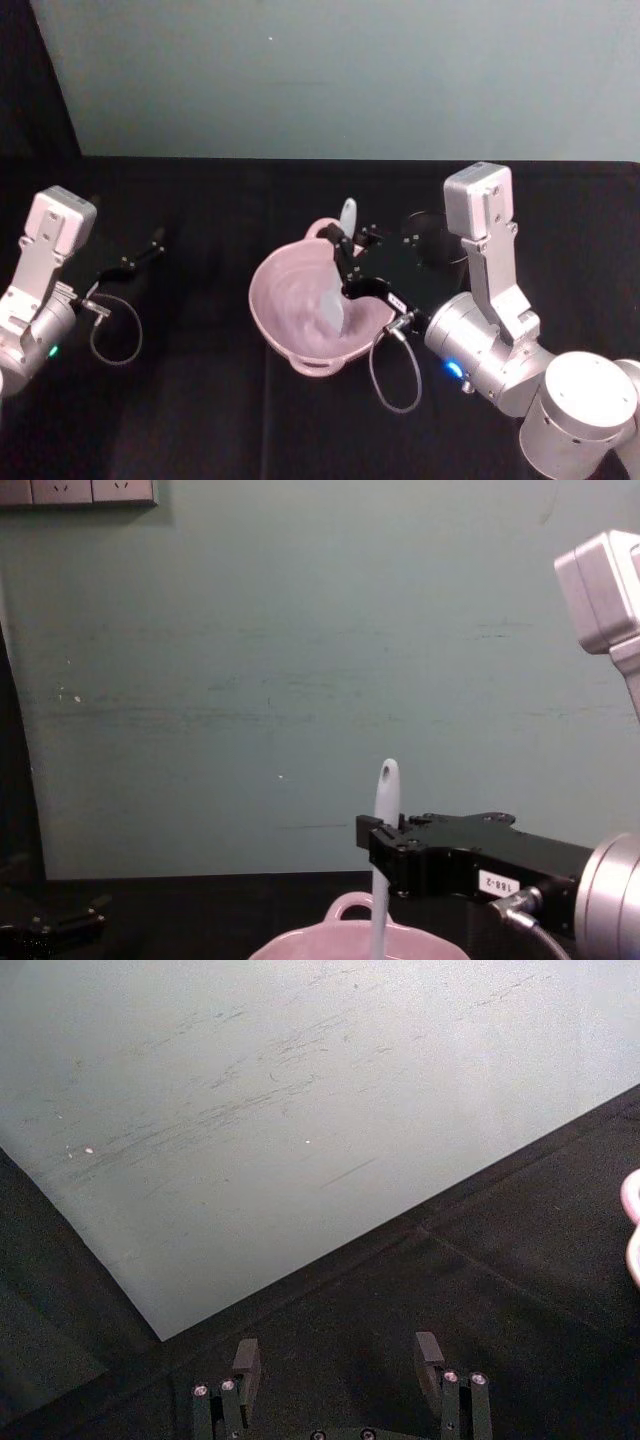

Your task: Use the one hand to pick up the spoon and stir the clear water in the bowl.

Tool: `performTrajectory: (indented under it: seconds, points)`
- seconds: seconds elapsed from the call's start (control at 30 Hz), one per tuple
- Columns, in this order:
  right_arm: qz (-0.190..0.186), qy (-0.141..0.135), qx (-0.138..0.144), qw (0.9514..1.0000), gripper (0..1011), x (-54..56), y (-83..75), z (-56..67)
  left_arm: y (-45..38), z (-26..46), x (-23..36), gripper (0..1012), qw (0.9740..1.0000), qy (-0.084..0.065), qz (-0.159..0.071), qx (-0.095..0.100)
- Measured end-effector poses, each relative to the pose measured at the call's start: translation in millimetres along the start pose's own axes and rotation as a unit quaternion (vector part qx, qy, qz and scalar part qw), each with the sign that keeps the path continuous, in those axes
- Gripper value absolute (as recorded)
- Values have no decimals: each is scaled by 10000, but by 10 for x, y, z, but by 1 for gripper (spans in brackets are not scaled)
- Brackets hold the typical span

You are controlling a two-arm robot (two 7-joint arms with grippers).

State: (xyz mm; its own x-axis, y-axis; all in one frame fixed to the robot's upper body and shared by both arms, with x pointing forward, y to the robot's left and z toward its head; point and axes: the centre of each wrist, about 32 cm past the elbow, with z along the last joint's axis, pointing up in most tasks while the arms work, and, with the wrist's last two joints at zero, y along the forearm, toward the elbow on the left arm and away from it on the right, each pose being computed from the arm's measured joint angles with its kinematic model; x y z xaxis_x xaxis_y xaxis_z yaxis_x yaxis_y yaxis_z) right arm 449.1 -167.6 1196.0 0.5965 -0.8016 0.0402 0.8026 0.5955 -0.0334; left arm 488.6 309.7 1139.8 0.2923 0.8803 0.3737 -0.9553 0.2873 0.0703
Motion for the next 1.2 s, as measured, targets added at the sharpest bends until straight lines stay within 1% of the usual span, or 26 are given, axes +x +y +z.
performTrajectory:
  seconds: [0.17, 0.33, 0.5, 0.6, 0.7, 0.8, 0.83, 0.9, 1.0, 1.13, 1.2]
  points:
    - [118, 173, -14, 9998, 114, -56, 10, 6, 0, 0, 0, 1011, 10000, 0, 0, 0]
    - [146, 311, 13, 9994, 114, -57, 52, 16, 0, 0, 0, 1011, 10000, 0, 0, 0]
    - [105, 476, 183, 9986, 114, -19, 59, 19, 0, 0, 0, 1011, 10000, 0, 0, 0]
    - [12, 642, 305, 9975, 114, 45, 34, 27, 0, 0, 0, 1011, 10000, 0, 0, 0]
    - [-59, 786, 349, 9963, 114, 84, 8, 41, 0, 0, 0, 1011, 10000, 0, 0, 0]
    - [-171, 976, 423, 9942, 114, 141, -40, 80, 0, 0, 0, 1011, 10000, 0, 0, 0]
    - [-217, 1069, 479, 9929, 114, 166, -67, 109, 0, 0, 0, 1011, 10000, 0, 0, 0]
    - [-260, 1134, 549, 9917, 114, 192, -96, 143, 0, 0, 0, 1011, 10000, 0, 0, 0]
    - [-357, 1285, 661, 9889, 114, 248, -167, 238, 0, 0, 0, 1011, 10000, 0, 0, 0]
    - [-435, 1452, 718, 9858, 114, 297, -229, 327, 0, 0, 0, 1011, 10000, 0, 0, 0]
    - [-482, 1590, 762, 9831, 114, 334, -275, 393, 0, 0, 0, 1011, 10000, 0, 0, 0]
